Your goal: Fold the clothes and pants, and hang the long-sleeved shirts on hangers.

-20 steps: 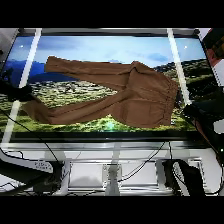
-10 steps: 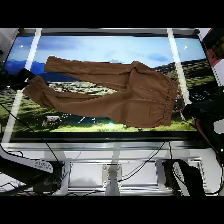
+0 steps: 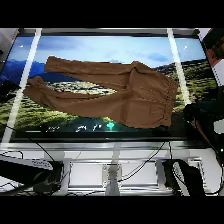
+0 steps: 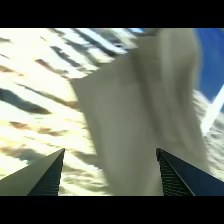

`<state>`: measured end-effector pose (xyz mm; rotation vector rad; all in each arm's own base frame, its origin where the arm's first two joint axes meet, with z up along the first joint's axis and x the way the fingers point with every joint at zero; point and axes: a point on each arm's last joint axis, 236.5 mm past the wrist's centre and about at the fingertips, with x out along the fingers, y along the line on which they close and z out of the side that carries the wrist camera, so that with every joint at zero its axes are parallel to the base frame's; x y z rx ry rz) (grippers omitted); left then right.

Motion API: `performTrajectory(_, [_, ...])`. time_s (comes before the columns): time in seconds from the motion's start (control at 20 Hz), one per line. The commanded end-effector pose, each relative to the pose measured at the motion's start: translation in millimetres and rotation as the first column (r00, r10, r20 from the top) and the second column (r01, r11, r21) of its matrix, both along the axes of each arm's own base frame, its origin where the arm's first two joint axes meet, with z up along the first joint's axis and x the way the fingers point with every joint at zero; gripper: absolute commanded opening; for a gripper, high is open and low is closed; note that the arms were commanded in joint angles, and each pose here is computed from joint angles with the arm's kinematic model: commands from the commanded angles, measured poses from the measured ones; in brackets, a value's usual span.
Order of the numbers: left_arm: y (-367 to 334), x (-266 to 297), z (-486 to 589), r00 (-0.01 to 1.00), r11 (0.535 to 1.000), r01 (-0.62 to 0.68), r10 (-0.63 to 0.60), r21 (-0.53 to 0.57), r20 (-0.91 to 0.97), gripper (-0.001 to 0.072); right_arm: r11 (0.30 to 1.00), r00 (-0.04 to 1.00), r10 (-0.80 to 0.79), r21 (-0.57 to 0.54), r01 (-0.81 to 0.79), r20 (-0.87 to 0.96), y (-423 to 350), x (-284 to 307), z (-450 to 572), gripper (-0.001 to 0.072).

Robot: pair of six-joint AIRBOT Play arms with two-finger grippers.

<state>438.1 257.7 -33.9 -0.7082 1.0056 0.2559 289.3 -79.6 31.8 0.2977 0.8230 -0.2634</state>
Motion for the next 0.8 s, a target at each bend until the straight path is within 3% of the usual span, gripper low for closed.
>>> performTrajectory(0.0, [20, -20, -11, 1.000, 1.000, -0.002, 0.002, 0.001, -0.029, 0.0611, 0.999, 0.999, -0.003, -0.035, 0.005, 0.034, -7, 6, 7, 0.0374])
performTrajectory(0.2, [10, -13, -45, 0.998, 0.999, 0.009, -0.012, -0.036, -0.065, 0.0610, 0.999, 0.997, -0.010, -0.050, 0.013, 0.073, -10, 12, 14, 0.0374])
performTrajectory(0.25, [9, -10, -54, 0.998, 0.999, 0.005, -0.008, -0.044, -0.067, 0.0576, 0.999, 0.997, -0.010, -0.050, 0.014, 0.073, -10, 12, 14, 0.0374])
performTrajectory(0.35, [5, 1, -67, 0.999, 0.997, -0.016, 0.012, -0.071, -0.049, 0.0372, 0.999, 0.997, -0.011, -0.048, 0.014, 0.073, -10, 12, 14, 0.0374])
performTrajectory(0.4, [5, 6, -71, 0.999, 0.996, -0.029, 0.026, -0.080, -0.035, 0.0351, 0.999, 0.997, -0.012, -0.045, 0.015, 0.074, -10, 12, 14, 0.0374])
performTrajectory(0.75, [-16, 43, -82, 1.000, 0.998, -0.020, 0.021, -0.053, 0.017, 0.0356, 1.000, 0.996, -0.018, -0.007, 0.019, 0.087, -4, 14, 15, 0.0374])
